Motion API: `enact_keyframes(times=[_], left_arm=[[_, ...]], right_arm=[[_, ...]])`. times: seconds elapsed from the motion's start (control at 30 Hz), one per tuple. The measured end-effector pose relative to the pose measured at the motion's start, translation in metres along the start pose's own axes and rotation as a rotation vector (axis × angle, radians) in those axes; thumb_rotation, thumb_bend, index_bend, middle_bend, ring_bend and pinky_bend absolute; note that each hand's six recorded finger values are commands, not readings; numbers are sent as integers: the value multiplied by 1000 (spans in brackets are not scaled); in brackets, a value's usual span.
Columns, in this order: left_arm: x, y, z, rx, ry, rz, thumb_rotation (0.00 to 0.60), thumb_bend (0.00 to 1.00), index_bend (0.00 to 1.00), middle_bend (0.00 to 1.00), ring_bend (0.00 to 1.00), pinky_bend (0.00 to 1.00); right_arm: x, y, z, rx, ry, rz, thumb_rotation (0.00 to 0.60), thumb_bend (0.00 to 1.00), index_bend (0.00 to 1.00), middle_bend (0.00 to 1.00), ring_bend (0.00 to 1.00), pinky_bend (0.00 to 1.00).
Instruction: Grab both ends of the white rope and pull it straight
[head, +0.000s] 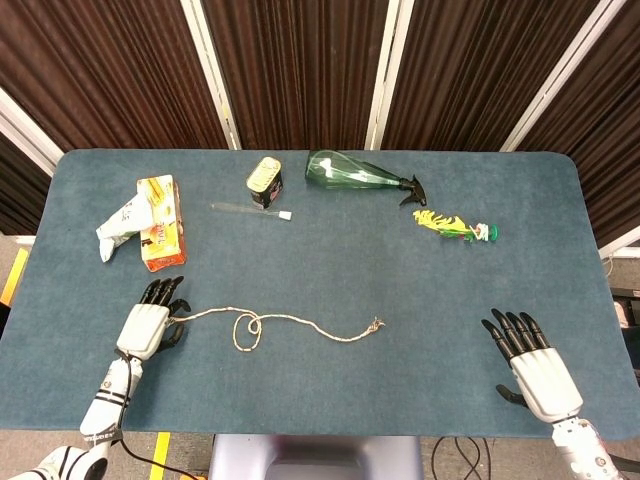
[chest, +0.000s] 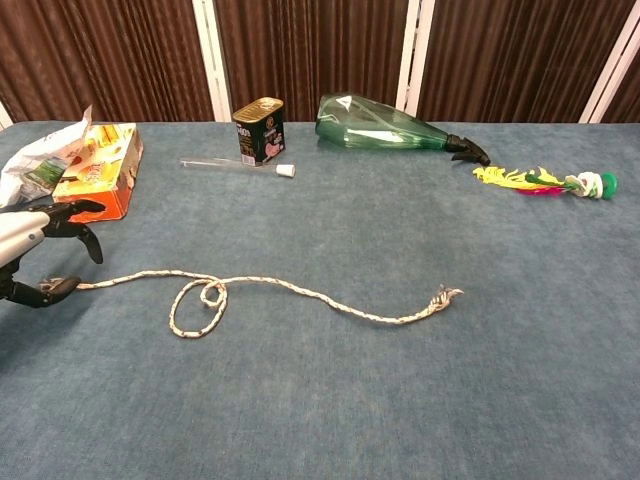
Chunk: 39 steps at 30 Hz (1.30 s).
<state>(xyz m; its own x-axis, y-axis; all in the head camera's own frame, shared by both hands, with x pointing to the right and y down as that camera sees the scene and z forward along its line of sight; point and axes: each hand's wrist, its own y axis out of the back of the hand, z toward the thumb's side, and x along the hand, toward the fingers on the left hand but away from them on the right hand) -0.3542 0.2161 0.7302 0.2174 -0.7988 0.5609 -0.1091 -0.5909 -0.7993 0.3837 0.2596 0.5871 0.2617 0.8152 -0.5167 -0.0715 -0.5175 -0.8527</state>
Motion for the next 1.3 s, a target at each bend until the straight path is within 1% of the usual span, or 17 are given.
enact_keyframes(times=[0.23, 0.37, 0.47, 0.63, 0.9, 1.13, 1.3], left_arm=[[2, -7, -6, 34, 24, -9, 600, 443, 448, 60, 0, 27], [3, -11, -14, 66, 48, -6, 600, 442, 462, 65, 0, 28], [4, -16, -21, 85, 70, -14, 600, 442, 462, 66, 0, 29], [5, -23, -22, 94, 81, -36, 600, 444, 465, 66, 0, 29], [6, -21, -22, 88, 78, -25, 600, 440, 529, 72, 0, 30], [7, -22, -23, 88, 83, -30, 600, 440, 557, 75, 0, 31], [6, -18, -20, 90, 72, -13, 600, 450, 568, 76, 0, 32]], right_arm=[[1, 2, 0, -2, 0, -8, 600, 69, 0, 0, 0, 0], [1, 0, 0, 1, 1, -2, 600, 69, 0, 0, 0, 0], [0, 0, 0, 2, -1, -3, 600, 69, 0, 0, 0, 0], [0, 0, 0, 5, -4, -1, 600, 69, 0, 0, 0, 0], [-1, -1, 1, 5, -3, 0, 600, 69, 0, 0, 0, 0], [0, 0, 1, 4, -3, -3, 600, 69, 0, 0, 0, 0], [-2, -3, 2, 7, 3, 3, 600, 69, 0, 0, 0, 0]])
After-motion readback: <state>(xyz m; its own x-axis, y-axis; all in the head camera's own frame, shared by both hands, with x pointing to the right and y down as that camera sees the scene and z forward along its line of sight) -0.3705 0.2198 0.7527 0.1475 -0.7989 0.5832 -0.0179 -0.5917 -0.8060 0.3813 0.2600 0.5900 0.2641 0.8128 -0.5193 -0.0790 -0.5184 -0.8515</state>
